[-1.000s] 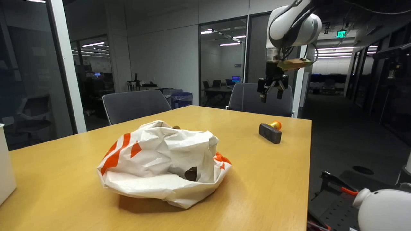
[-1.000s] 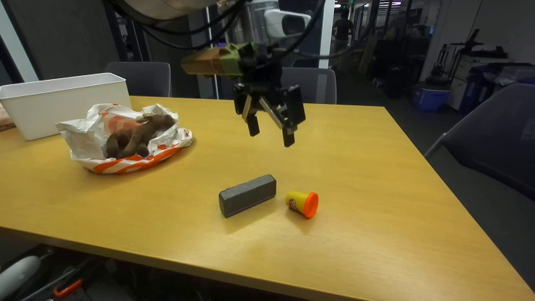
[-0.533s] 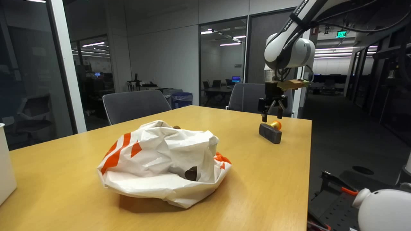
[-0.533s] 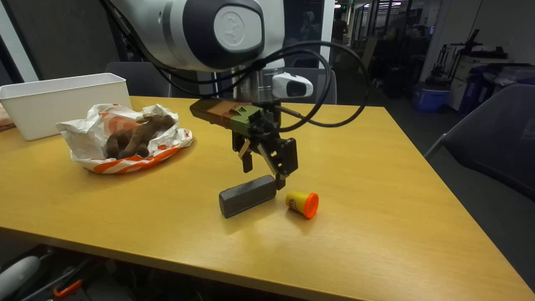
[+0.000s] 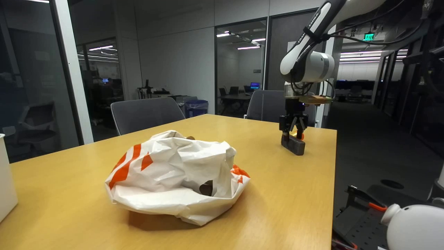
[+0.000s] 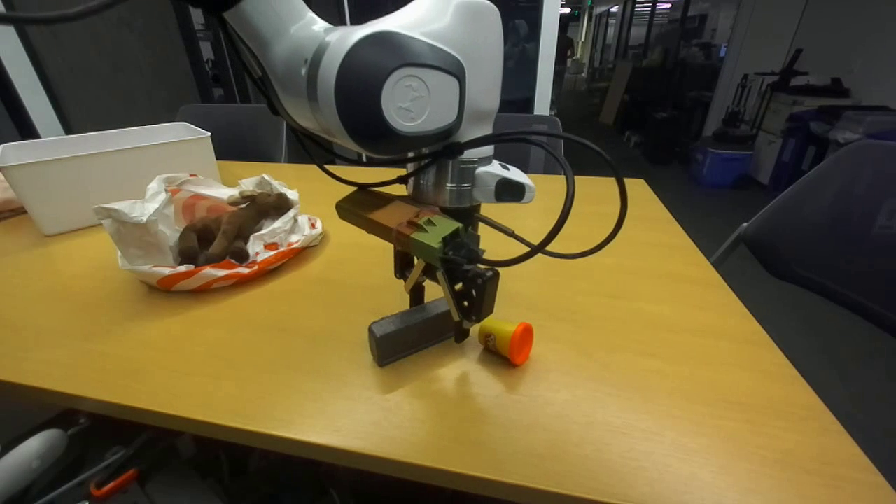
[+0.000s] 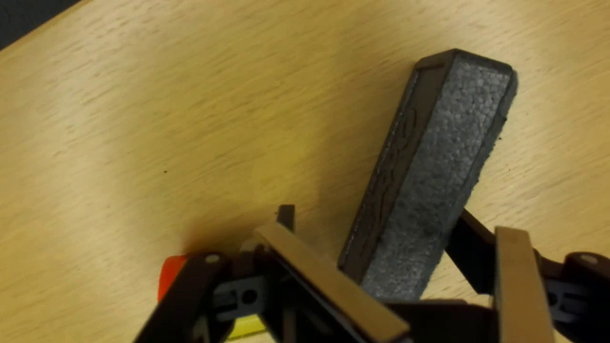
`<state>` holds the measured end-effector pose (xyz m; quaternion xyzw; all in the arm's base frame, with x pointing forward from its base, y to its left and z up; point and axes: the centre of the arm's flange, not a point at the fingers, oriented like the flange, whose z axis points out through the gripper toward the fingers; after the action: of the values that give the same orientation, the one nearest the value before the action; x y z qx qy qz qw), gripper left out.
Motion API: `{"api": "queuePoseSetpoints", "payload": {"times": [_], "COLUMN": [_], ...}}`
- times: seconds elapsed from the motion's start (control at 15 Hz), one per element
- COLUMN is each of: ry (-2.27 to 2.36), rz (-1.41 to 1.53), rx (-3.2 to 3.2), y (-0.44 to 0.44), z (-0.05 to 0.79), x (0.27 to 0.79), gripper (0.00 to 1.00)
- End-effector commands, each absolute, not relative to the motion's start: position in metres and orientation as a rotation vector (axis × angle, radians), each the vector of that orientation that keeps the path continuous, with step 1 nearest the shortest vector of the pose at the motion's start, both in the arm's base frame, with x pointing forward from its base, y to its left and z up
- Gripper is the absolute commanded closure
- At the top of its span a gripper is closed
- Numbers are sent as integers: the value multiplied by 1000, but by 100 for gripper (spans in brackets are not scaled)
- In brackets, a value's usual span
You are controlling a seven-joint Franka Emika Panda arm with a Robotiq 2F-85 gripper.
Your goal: Pick up the objects on the right side of the table and put them in the plastic bag.
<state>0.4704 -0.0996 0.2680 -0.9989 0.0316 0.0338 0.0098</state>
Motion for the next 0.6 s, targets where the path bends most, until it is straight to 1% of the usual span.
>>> {"api": "queuePoseSetpoints", "payload": {"times": [0.0,0.2,0.27,0.33,0.4,0.47,0.53], "ry": [98,127,128,137,156,171,164], "rz": [137,202,228,249,271,290,295], "rx": [-3091,-3095,-3094,-3093,-3093,-3092,-3105], "y": [-107,-101,-98,-95,-92,-86,-76], "z": [269,275,278,280,284,290,298], "x": [483,487,488,489,492,494,497], "gripper": [51,73,82,87,87,83,83]}}
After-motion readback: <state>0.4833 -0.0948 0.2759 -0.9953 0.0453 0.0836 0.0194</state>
